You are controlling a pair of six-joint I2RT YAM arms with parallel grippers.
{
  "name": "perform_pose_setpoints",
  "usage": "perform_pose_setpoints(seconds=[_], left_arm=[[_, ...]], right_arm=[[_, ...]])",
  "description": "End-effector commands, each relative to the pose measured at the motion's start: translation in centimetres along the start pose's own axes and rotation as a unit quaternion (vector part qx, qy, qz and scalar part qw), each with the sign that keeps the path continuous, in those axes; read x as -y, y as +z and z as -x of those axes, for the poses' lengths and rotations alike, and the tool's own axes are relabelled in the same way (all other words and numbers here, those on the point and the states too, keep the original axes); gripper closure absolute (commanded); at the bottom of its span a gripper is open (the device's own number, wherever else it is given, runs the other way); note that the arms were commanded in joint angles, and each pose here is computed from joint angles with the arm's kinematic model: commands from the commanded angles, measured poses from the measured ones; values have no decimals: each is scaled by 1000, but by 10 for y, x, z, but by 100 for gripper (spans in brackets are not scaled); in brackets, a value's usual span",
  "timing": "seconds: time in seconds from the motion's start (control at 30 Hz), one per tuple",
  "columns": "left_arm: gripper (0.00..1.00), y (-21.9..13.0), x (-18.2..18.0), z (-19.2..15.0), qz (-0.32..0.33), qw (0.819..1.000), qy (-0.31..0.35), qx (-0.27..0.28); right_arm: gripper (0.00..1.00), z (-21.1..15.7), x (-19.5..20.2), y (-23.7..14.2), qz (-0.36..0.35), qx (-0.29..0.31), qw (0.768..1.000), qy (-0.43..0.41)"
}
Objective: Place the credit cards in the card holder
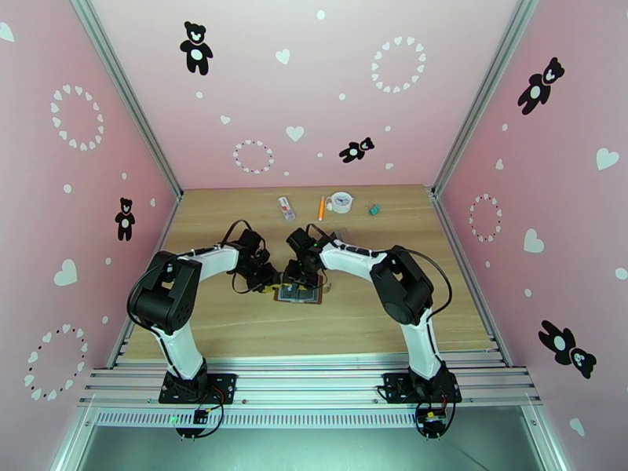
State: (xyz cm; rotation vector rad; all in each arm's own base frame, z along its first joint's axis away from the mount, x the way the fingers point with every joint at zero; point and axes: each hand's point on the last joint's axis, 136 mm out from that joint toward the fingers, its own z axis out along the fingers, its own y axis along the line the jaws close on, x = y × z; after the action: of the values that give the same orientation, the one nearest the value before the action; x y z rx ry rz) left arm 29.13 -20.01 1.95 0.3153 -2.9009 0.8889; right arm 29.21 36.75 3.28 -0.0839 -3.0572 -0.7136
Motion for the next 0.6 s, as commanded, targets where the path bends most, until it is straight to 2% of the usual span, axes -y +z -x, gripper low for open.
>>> perform_pose_setpoints(seconds=[0.0, 0.27, 0.57], left_arm=[[76, -6, 13, -18, -18, 1000, -3, -23], [77, -14, 21, -16, -26, 1000, 1, -18], [77, -24, 34, -12, -39, 999, -9, -2]], right_arm=[[55, 3, -3, -22, 13, 9, 1000, -13], [55, 8, 6, -36, 0, 18, 1000, -14], [70, -3, 20, -19, -18, -15, 1000, -13]])
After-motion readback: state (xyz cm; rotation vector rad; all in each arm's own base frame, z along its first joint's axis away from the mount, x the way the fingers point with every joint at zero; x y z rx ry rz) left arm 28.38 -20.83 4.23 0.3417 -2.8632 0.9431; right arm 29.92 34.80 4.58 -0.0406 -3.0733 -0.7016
